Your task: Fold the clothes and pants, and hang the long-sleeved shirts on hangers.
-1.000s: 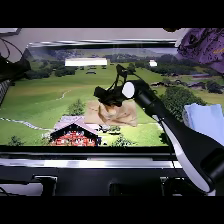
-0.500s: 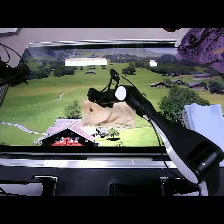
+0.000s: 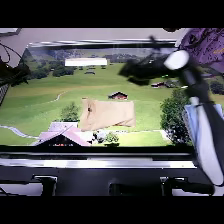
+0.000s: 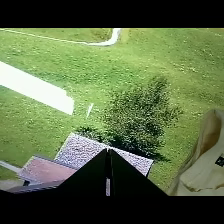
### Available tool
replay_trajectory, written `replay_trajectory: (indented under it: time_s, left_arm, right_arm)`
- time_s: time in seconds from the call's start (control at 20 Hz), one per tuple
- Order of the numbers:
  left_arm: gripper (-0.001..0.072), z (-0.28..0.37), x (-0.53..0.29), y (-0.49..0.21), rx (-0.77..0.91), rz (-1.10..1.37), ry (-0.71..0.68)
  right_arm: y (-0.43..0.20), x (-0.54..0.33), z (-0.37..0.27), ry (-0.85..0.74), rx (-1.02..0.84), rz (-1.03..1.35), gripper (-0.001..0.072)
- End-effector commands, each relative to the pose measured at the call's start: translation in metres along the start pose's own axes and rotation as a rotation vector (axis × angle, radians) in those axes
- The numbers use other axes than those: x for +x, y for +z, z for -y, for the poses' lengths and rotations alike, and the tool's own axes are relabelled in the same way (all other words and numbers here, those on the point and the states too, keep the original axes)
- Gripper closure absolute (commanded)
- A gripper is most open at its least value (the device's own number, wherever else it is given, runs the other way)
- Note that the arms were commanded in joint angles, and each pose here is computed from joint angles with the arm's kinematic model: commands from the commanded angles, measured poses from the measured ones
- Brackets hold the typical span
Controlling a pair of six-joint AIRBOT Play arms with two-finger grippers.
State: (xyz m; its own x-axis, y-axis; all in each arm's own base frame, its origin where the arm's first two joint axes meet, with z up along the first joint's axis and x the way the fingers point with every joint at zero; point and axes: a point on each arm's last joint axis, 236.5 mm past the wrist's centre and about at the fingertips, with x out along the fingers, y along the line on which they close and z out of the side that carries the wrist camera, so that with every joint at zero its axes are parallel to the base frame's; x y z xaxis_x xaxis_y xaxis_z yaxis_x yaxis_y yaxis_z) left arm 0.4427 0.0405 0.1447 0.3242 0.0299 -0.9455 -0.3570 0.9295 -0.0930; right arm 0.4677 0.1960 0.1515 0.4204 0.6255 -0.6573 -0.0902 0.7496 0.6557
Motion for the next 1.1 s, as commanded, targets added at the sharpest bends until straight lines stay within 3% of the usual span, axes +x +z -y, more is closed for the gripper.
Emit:
replay_trajectory:
  time_s: [0.0,0.3,0.7,1.05]
  left_arm:
    - [0.0691,-0.001,0.0,0.0,-0.002,0.001,0.001]
    - [0.0691,-0.001,0.0,0.0,-0.002,0.001,0.001]
    - [0.0691,0.0,0.001,0.0,-0.017,-0.003,0.001]
    - [0.0691,-0.001,0.005,0.0,-0.036,-0.01,0.004]
  right_arm:
    - [-0.001,-0.058,0.1,-0.06,0.03,-0.06,0.0161]
    - [-0.07,-0.007,0.181,0.137,0.252,-0.105,0.0165]
    - [-0.132,0.108,0.172,0.224,0.297,-0.236,0.0204]
    - [-0.134,0.136,0.171,0.17,0.28,-0.204,0.0376]
